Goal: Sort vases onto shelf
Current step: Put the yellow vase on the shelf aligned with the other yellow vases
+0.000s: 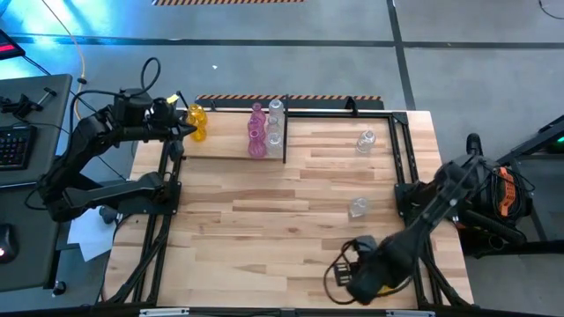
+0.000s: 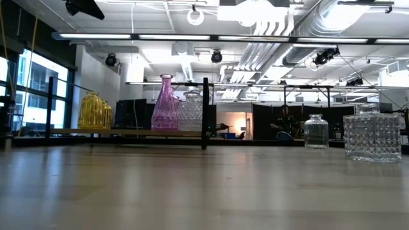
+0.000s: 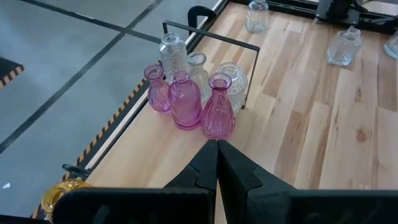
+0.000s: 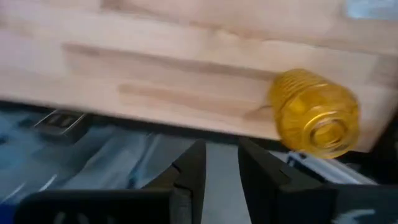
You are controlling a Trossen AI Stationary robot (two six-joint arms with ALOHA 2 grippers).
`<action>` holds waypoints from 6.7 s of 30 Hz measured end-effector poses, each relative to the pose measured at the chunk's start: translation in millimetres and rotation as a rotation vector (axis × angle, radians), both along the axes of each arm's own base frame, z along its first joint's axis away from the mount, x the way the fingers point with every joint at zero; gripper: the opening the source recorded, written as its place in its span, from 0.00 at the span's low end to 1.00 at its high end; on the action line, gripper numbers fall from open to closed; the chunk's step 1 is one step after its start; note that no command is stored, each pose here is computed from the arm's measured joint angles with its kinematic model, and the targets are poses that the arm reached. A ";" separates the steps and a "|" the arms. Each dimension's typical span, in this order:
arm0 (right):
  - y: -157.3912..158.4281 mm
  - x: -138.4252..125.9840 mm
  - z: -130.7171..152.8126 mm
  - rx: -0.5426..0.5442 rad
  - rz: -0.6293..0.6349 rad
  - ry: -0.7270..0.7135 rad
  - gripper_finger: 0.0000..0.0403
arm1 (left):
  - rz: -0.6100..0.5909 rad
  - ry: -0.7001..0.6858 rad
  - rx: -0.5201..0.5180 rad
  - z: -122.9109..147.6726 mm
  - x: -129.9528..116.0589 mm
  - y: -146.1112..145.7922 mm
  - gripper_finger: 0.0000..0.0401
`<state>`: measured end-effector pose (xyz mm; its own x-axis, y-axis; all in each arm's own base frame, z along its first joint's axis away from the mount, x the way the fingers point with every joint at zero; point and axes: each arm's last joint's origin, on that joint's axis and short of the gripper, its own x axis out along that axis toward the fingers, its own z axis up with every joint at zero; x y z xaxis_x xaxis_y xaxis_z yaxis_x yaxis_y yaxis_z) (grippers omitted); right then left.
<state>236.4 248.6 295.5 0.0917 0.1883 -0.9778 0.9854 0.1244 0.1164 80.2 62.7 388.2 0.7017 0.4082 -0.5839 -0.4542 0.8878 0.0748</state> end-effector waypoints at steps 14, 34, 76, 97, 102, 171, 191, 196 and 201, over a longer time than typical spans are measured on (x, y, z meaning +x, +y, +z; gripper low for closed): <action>40.8 -22.9 -3.8 0.010 0.131 0.188 0.19 | -0.001 0.019 -0.019 -2.5 7.1 6.0 0.00; 41.9 -22.8 -49.9 0.015 0.184 0.188 0.52 | 0.023 0.018 -0.060 -4.0 6.3 5.2 0.00; 35.8 9.0 -94.2 -0.085 0.322 0.190 0.11 | 0.054 0.009 -0.098 -4.7 5.5 4.7 0.00; -150.2 182.1 -81.3 -0.422 0.798 -0.498 0.07 | 0.094 0.037 -0.187 -9.6 2.1 1.6 0.00; -200.3 195.8 -78.9 -0.477 0.850 -0.536 0.07 | 0.109 0.078 -0.293 -15.5 -2.6 -3.6 0.00; -239.3 212.9 -86.1 -0.357 0.909 -0.707 0.09 | -0.217 -0.178 -0.607 -230.4 141.8 -89.1 0.00; -239.0 211.8 -87.2 -0.331 0.923 -0.704 0.09 | -0.259 0.026 -0.480 -250.5 147.5 -86.9 0.07; -238.7 212.5 -87.2 -0.323 0.926 -0.716 0.09 | -0.243 0.016 -0.507 -256.5 152.1 -88.0 0.08; -237.0 212.8 -86.6 -0.286 0.939 -0.743 0.14 | -0.236 0.009 -0.523 -258.8 153.8 -88.4 0.08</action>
<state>449.2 11.6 208.8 0.5881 0.2687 -0.7628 0.2063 0.8622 0.4628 234.0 -25.7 129.5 0.7330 -0.1040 -0.6722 -0.2405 0.8848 -0.3991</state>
